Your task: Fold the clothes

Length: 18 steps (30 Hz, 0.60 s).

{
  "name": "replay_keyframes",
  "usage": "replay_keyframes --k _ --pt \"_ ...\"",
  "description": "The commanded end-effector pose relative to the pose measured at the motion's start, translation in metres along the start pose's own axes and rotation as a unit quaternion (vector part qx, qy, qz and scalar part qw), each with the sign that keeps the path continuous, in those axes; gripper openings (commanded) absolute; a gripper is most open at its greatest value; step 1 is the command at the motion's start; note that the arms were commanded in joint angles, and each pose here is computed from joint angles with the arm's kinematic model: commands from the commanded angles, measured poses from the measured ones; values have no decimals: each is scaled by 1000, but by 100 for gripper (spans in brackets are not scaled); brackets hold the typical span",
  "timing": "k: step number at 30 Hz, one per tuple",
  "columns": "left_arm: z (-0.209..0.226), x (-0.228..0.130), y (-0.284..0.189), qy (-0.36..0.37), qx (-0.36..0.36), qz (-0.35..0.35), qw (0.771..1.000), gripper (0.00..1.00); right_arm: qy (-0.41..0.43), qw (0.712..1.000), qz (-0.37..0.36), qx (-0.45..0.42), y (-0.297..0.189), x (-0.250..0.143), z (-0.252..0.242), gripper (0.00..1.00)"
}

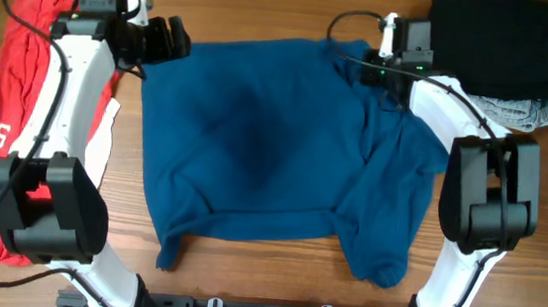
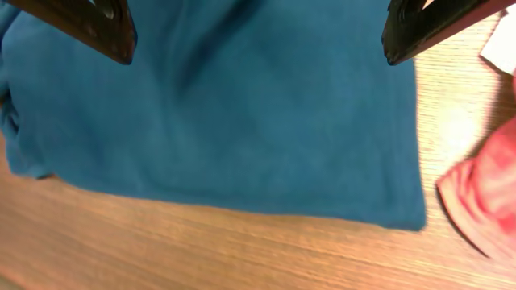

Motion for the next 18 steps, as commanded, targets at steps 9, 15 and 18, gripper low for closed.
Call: replay_keyframes --k 9,15,18 --pt "-14 -9 2 28 35 18 999 100 70 982 170 -44 0 -68 -49 4" --pt "-4 -16 0 25 80 35 996 100 95 969 226 -3 -11 -86 -39 4" --pt "-3 -17 0 24 84 38 995 100 93 978 185 31 -33 -61 -28 4"
Point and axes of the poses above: each gripper's point midway between its finger pads, its own y axis out along the fingers, its own z axis along the line the jaws close on, x = y × z, the point moved 7 cm from there along -y, back along the fingers, and after that the axes turned 2 degrees about y, right-handed, at the moved point
